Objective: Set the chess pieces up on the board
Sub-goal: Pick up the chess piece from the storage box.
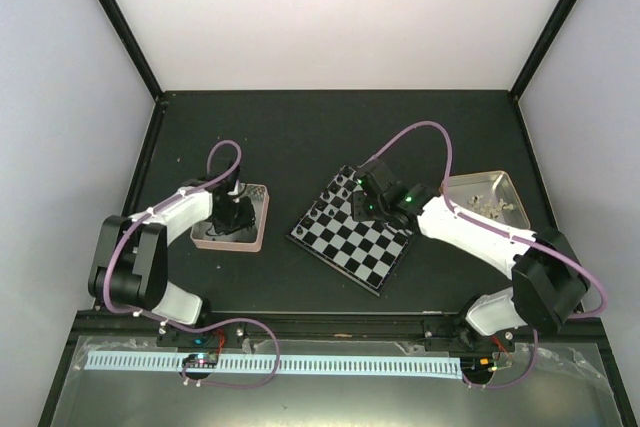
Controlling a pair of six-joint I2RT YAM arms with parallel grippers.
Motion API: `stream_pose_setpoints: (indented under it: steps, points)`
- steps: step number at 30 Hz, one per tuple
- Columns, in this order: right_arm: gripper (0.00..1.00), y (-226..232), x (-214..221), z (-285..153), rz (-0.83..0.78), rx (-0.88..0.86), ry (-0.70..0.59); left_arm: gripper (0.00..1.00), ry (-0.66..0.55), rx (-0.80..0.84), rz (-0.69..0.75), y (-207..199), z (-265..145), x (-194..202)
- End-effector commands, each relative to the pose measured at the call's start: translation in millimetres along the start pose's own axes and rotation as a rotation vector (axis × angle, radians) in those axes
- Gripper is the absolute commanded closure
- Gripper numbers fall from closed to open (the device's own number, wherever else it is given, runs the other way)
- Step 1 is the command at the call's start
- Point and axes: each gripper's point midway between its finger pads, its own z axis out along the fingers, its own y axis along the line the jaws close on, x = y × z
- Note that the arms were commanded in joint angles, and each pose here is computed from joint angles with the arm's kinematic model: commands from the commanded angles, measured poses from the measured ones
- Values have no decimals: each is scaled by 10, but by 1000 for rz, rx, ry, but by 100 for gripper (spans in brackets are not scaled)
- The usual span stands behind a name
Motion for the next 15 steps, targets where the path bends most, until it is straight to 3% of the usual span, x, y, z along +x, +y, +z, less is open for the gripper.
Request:
stream_pose_setpoints:
  steps: [1,11,15]
  points:
    - [77,-7,-163,32,32,15,-66,68,13,-35,47,-31,-16,-59]
    - [78,30,-249,29,45,14,-84,91,15,-83,76,23,-40,-44]
    - [78,45,-335,-42,46,7,-120,93,-42,-80,93,-36,-194,-154]
